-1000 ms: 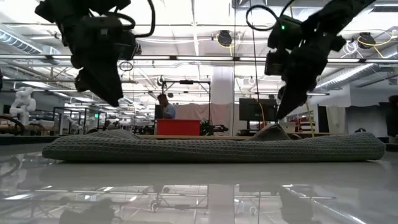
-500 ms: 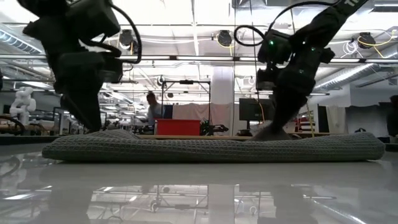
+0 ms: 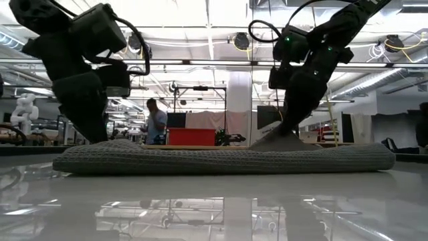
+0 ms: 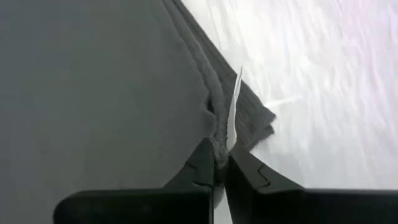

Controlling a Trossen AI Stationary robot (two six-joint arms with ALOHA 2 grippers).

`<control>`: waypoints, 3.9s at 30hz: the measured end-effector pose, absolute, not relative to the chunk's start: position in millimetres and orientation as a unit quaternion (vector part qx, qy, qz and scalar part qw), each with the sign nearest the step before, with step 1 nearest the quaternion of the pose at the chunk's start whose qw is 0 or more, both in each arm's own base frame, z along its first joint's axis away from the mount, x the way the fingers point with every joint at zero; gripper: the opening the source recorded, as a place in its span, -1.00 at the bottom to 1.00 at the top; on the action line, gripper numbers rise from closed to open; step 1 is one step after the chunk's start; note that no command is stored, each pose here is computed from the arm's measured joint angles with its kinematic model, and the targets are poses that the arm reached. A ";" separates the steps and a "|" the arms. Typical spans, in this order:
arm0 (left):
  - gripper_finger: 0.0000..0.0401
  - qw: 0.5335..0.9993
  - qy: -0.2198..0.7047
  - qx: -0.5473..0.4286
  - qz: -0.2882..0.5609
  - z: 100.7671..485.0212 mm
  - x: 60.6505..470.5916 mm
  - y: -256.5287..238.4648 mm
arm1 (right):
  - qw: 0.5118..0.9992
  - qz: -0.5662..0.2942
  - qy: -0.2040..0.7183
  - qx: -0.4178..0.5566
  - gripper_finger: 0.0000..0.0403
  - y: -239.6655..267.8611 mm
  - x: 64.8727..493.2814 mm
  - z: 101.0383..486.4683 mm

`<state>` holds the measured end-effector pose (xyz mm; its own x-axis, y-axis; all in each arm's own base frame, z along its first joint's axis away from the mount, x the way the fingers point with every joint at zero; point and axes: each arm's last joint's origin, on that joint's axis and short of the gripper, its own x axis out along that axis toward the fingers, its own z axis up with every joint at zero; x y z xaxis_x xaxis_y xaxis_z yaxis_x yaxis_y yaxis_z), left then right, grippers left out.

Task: Roll towel
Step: Roll the gray towel

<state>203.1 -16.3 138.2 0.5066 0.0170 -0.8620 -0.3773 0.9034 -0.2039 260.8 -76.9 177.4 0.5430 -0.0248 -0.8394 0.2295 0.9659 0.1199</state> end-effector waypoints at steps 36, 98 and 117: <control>-0.22 0.739 0.391 -0.474 0.277 158.6 194.5 0.5 | 0.891 -0.087 0.434 0.101 -0.95 -87.5 265.4 184.1; -0.82 0.764 0.423 -0.471 0.126 171.7 200.3 20.5 | 0.899 -0.087 0.412 0.118 -0.95 -88.1 268.8 186.9; -0.99 0.738 0.449 -0.495 0.095 187.7 183.8 14.0 | 0.908 -0.082 0.388 0.133 -0.95 -89.1 272.1 190.0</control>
